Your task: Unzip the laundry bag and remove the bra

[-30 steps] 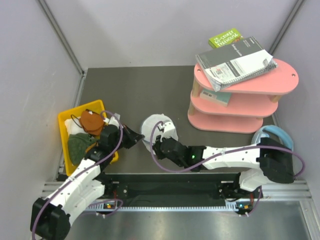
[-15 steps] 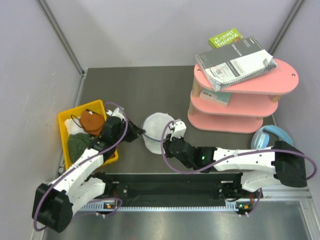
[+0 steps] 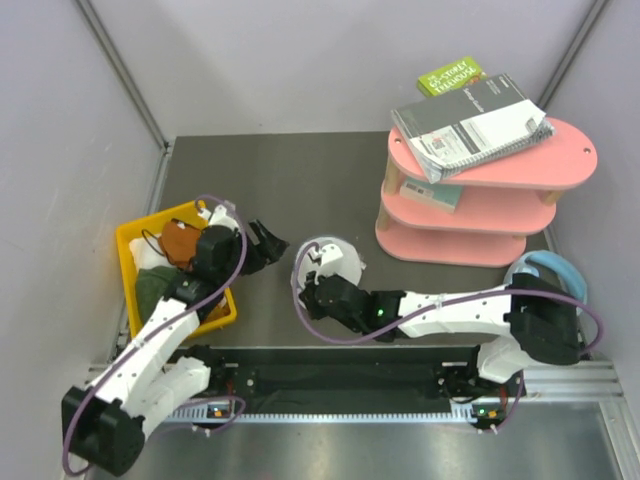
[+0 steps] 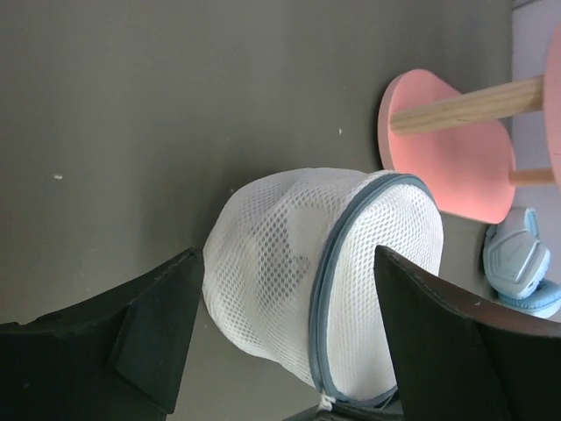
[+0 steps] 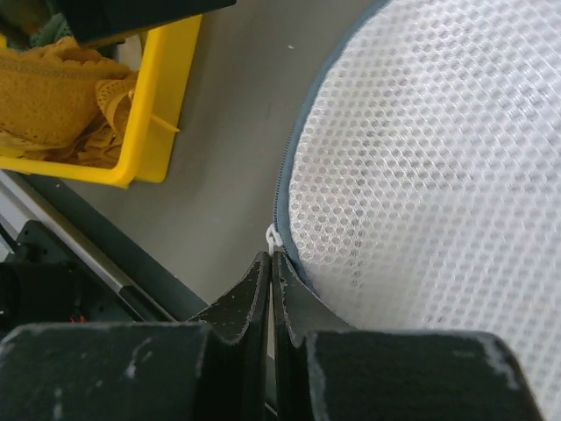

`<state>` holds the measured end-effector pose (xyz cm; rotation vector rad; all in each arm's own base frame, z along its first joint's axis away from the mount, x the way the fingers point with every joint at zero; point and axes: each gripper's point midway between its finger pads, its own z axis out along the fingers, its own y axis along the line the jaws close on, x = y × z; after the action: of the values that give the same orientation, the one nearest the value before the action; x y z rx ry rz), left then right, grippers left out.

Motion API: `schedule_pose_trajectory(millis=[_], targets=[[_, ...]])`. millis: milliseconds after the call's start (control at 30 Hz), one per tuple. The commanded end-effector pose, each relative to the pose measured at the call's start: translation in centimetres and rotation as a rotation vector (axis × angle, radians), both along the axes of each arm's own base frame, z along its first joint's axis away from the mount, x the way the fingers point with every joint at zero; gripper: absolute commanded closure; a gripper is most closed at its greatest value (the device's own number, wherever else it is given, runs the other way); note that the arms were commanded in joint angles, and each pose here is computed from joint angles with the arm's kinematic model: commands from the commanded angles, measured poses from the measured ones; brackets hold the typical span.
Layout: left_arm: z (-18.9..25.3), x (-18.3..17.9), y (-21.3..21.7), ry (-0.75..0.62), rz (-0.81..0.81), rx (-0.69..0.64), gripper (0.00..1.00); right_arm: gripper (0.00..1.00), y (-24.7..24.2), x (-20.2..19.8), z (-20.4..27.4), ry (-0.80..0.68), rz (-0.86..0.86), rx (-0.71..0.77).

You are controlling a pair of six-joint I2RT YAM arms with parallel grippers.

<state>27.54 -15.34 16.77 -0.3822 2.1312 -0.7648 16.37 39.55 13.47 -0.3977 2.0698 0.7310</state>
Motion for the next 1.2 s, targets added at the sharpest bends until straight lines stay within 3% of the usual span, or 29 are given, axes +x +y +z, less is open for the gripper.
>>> schedule_pose_trajectory(millis=[0, 133, 400, 533, 633, 667, 733, 1167], targets=[[-1.5, -2.6, 1.4, 0.018, 0.024, 0.001, 0.19, 1.0, 3.8, -0.7, 3.1, -0.002, 0.064, 0.113], [-2.4, -4.5, -0.4, 0.039, -0.035, -0.152, 0.23, 1.0, 4.6, -0.8, 3.2, -0.002, 0.076, 0.112], [-2.8, -4.8, -2.9, 0.066, -0.122, -0.283, 0.36, 1.0, 4.4, -0.8, 2.9, 0.002, 0.074, 0.1], [-2.5, -4.5, -3.6, 0.052, -0.138, -0.336, 0.51, 1.0, 4.4, -0.9, 2.8, 0.004, 0.073, 0.097], [-2.4, -4.4, -3.6, 0.052, -0.132, -0.349, 0.76, 1.0, 4.3, -0.9, 2.8, 0.003, 0.07, 0.097], [-2.5, -4.4, -3.5, 0.055, -0.126, -0.348, 0.9, 1.0, 4.2, -0.9, 2.8, 0.002, 0.069, 0.093], [-2.2, -4.2, -3.3, 0.042, -0.111, -0.341, 1.0, 1.0, 4.1, -0.8, 2.8, 0.001, 0.066, 0.094], [-1.8, -2.9, -1.9, 0.012, -0.034, -0.264, 1.0, 1.0, 2.6, -0.8, 2.1, 0.005, 0.041, 0.074]])
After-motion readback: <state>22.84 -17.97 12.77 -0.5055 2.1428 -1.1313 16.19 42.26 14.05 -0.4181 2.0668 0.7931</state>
